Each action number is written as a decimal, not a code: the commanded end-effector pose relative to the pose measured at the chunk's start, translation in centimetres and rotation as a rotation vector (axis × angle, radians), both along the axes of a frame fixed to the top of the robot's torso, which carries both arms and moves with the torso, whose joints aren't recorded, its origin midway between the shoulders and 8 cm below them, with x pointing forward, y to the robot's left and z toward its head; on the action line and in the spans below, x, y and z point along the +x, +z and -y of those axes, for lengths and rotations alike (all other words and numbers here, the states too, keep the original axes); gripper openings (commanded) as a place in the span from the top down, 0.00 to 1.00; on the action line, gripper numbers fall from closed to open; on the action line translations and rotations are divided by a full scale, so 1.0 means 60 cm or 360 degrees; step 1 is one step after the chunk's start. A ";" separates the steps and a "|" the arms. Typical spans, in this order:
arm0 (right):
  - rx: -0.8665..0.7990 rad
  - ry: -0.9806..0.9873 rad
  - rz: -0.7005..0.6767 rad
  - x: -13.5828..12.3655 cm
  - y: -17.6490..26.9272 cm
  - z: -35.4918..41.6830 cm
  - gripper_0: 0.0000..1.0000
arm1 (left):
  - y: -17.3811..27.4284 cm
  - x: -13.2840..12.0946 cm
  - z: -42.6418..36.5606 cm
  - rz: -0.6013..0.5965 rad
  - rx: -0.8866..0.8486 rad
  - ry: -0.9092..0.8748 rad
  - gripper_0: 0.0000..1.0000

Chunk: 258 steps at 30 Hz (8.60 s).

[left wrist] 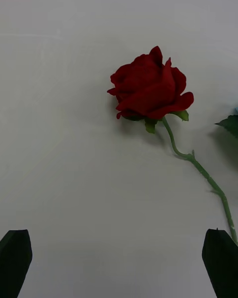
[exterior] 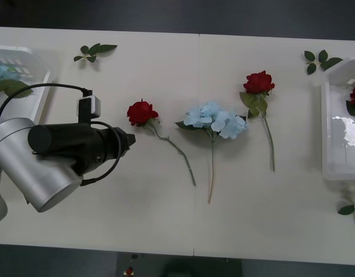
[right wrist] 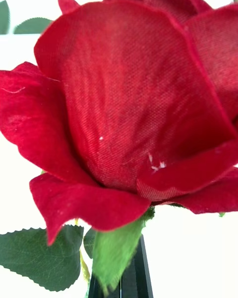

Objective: Put the red flowers into the right box and the blue flowers into the left box

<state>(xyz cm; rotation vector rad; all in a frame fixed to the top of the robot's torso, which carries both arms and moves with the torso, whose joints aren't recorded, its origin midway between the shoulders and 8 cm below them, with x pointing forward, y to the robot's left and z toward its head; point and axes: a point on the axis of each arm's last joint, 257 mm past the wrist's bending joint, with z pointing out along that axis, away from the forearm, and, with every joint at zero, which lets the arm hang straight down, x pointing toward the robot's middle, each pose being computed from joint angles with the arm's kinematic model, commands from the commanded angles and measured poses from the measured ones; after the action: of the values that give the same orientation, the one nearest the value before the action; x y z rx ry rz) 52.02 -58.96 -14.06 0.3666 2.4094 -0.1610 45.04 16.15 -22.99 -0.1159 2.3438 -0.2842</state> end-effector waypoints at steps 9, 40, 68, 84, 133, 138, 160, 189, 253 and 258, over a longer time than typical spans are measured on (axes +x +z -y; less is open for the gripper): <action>-0.0051 0.0011 -0.0070 0.004 -0.084 0.032 1.00 | -0.015 0.023 0.055 -0.0062 -0.0032 0.0205 0.00; 0.0359 0.0534 -0.0106 0.051 0.040 -0.315 0.00 | -0.062 0.178 0.125 0.0038 -0.0013 0.0280 0.00; 0.0192 0.0515 -0.0179 0.133 -0.104 -0.528 0.00 | -0.098 0.213 0.140 0.0015 0.0080 0.0169 0.00; -0.0002 0.0565 -0.0237 0.138 -0.171 -0.524 0.00 | -0.105 0.220 0.144 0.0062 0.0150 0.0113 0.08; -0.0039 0.0682 -0.0228 0.152 -0.252 -0.566 1.00 | 0.236 0.193 0.147 0.0340 -0.0174 -0.0121 1.00; -0.0031 0.0674 -0.0227 0.153 -0.251 -0.567 1.00 | 0.341 0.164 0.183 0.0453 -0.0444 -0.0183 1.00; -0.0012 0.0630 -0.0052 0.162 -0.023 -0.543 1.00 | 0.437 0.079 0.257 0.0833 -0.0646 -0.0506 1.00; 0.0194 -0.0132 -0.0053 -0.067 0.063 -0.091 1.00 | 0.435 -0.004 0.482 0.0919 -0.0918 -0.0703 1.00; 0.1193 0.2014 0.0232 -0.157 0.278 -0.583 0.00 | 0.463 0.018 0.458 0.0943 -0.1175 -0.0473 1.00; 0.1317 0.2047 0.0229 -0.151 0.283 -0.633 0.00 | 0.463 0.018 0.458 0.0943 -0.1175 -0.0473 1.00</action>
<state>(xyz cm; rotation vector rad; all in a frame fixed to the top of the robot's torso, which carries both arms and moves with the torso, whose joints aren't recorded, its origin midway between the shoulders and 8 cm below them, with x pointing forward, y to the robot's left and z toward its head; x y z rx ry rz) 42.85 -22.61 1.05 -0.8056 2.0332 1.3362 47.04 -10.72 3.64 -0.0567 1.5994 -1.1304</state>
